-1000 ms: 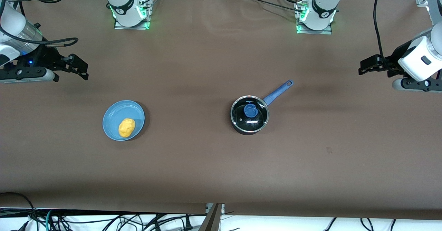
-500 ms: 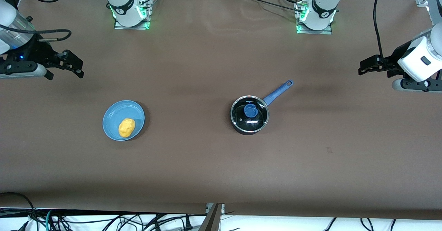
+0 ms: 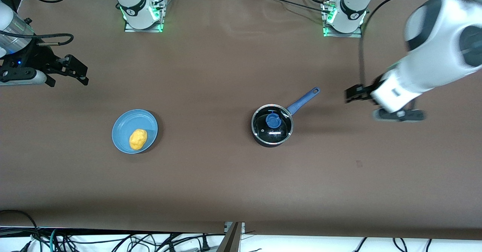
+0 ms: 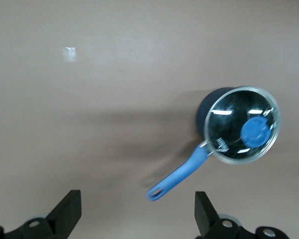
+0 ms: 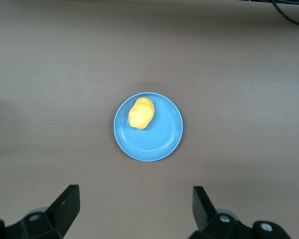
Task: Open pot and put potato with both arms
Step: 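Lower the left gripper onto the blue lid knob and grasp it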
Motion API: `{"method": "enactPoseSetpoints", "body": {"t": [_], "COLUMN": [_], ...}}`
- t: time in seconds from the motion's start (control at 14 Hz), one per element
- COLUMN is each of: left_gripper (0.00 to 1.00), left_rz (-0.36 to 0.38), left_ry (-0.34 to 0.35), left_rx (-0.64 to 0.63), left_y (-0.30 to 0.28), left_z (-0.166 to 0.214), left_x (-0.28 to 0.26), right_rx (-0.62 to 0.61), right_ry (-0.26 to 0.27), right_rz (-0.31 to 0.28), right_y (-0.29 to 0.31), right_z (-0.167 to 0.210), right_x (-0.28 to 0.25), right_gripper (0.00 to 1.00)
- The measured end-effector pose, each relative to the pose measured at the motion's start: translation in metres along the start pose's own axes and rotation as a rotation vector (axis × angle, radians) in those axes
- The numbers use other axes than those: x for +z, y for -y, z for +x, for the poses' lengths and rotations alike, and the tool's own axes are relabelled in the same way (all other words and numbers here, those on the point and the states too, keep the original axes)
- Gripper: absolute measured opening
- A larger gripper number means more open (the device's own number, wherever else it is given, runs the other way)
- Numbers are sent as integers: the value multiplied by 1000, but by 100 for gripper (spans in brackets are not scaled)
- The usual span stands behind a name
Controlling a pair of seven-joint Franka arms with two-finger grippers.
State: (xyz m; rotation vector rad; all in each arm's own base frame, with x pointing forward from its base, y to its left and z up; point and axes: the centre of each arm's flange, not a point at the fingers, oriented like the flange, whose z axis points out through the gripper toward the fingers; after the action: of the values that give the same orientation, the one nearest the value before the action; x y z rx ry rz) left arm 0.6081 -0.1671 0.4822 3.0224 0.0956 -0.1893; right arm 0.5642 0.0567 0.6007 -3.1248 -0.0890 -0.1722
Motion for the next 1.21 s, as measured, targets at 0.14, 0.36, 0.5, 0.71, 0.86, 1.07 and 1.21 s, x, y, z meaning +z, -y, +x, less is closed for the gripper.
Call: {"method": "enactPoseSetpoints", "body": {"t": [0.14, 0.36, 0.5, 0.71, 0.86, 1.07, 1.21], "left_gripper": [100, 100, 100, 100, 100, 100, 100], "left_rz": [-18, -57, -82, -29, 4, 24, 57], "left_ry": [3, -23, -51, -116, -134, -140, -156], "left_rx": [-52, -125, -147, -160, -161, -131, -98], "left_y": [-44, -98, -120, -151, -171, -187, -190], "left_z": [1, 3, 4, 1, -7, -15, -16], "left_x": [35, 80, 100, 133, 156, 176, 185], "right_rx": [1, 6, 6, 8, 8, 8, 8], "right_ry": [4, 17, 25, 32, 47, 62, 60], "right_rz": [0, -2, -3, -4, -5, -7, -7], "right_y": [-1, -3, -3, -4, -4, -4, -4], "right_z": [0, 3, 4, 5, 8, 11, 12], "right_x": [2, 9, 13, 18, 27, 37, 36], "right_gripper": [100, 100, 100, 100, 100, 100, 100]}}
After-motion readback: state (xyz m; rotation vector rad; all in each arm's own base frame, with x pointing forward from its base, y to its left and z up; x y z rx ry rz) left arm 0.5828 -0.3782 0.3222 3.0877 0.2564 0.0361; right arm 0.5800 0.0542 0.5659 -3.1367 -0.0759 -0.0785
